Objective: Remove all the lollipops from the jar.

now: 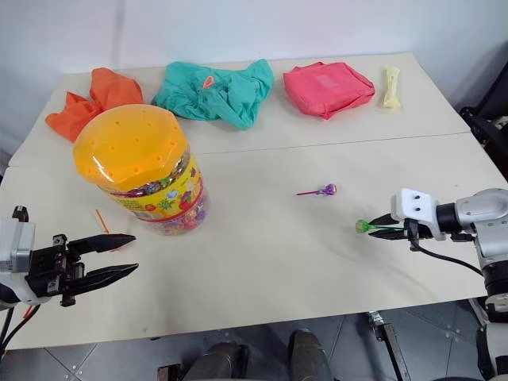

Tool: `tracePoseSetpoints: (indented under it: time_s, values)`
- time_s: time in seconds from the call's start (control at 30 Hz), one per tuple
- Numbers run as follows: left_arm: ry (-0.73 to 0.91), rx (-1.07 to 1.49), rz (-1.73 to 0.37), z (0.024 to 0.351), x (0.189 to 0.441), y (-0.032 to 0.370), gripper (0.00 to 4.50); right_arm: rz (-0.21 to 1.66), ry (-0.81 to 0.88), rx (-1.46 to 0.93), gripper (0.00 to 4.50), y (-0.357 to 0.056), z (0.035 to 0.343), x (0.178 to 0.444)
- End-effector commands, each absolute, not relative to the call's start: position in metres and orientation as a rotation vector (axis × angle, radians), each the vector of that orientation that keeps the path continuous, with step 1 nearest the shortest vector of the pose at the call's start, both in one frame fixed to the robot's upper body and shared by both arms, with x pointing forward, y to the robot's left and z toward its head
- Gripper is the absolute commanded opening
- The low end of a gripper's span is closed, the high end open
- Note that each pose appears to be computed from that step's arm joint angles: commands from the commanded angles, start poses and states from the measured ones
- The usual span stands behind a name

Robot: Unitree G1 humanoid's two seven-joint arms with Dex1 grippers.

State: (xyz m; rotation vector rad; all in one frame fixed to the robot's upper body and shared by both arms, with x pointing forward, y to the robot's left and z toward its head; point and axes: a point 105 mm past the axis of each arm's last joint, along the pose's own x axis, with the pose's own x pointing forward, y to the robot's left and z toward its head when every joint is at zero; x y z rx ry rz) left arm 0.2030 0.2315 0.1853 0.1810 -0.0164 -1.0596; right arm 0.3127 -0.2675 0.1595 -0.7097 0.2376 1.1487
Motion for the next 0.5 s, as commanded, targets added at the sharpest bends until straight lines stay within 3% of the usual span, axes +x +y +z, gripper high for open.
tracePoseSetpoints:
  time_s: [0.03, 0.23, 0.5]
  values:
    - [0.013, 0.214, -0.901, 0.18, 0.209, 0.253, 2.56, 1.213, 0.001, -0.594, 2.44, -0.247, 0.192, 0.302]
    - [-0.021, 0.245, -0.652, 0.174, 0.216, 0.289, 2.56, 1.32, -0.232, -0.439, 4.34, -0.185, 0.225, 0.291]
    - [-0.093, 0.24, -0.418, 0.169, 0.218, 0.299, 2.56, 1.271, -0.344, -0.451, 4.43, -0.14, 0.203, 0.291]
